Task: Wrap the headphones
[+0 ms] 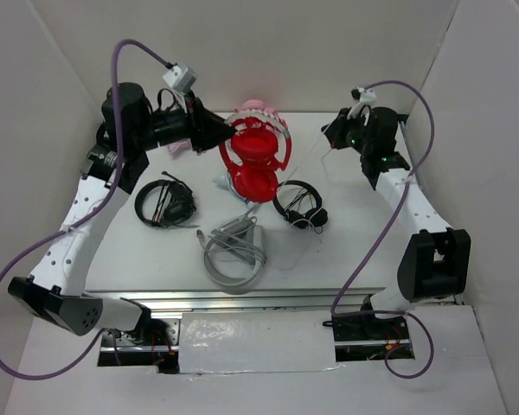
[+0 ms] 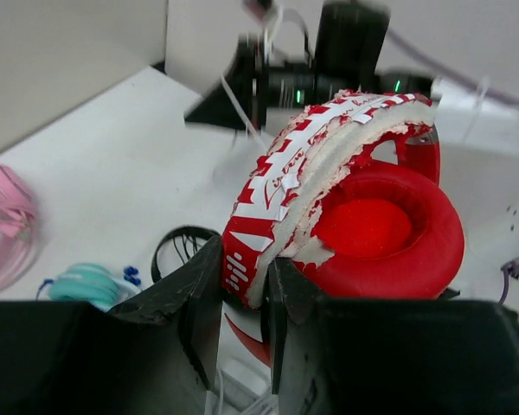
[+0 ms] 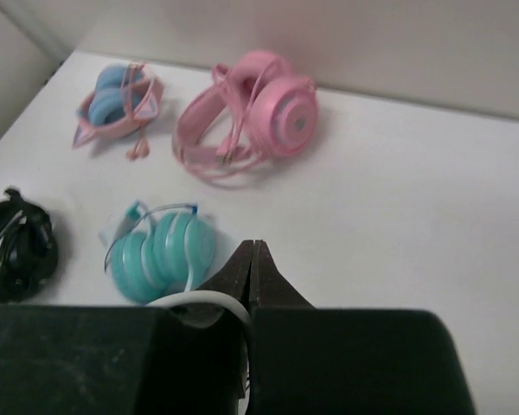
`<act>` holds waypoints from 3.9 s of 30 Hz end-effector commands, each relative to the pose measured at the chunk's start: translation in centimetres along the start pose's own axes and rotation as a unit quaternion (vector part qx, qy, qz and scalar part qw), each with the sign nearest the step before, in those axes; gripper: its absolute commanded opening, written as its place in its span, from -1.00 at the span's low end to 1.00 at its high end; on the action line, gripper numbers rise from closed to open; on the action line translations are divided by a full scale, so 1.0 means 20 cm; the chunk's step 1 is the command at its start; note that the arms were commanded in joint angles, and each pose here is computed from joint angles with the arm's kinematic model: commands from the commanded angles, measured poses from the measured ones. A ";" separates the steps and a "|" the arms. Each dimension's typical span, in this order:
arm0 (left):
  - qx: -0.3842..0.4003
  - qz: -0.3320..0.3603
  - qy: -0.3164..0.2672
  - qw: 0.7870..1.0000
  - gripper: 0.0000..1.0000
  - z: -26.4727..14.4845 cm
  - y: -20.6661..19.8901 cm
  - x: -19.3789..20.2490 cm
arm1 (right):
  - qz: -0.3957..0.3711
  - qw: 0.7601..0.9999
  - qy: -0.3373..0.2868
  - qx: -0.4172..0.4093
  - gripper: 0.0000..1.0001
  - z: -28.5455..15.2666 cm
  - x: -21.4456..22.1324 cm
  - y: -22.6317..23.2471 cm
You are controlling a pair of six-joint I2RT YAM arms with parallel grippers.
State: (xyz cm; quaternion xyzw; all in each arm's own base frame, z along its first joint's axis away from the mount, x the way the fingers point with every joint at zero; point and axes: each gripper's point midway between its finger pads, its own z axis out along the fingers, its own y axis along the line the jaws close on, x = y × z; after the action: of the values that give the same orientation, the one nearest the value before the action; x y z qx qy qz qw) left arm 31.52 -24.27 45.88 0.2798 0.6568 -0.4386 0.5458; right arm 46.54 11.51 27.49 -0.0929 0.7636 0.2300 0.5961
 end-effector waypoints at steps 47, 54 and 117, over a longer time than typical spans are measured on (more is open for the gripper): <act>-0.161 -0.012 0.244 0.956 -1.00 0.43 0.28 1.18 | -0.145 0.979 0.117 0.087 -1.00 -0.14 -0.42 0.42; -0.263 -0.074 0.193 0.942 -1.00 0.49 0.49 1.00 | -0.167 0.980 0.095 0.044 -1.00 -0.37 -0.44 0.74; -0.019 -0.154 -0.072 0.985 -1.00 0.04 -0.07 -0.31 | -0.092 0.987 -0.030 -0.125 0.04 -0.32 0.72 0.71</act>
State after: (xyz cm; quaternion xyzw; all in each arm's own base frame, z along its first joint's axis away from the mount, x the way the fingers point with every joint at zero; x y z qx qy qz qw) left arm 35.79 -25.70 45.88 0.0877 0.7185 -0.4983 0.4773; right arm 30.52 21.66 16.49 -0.2074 0.7369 0.2413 0.5964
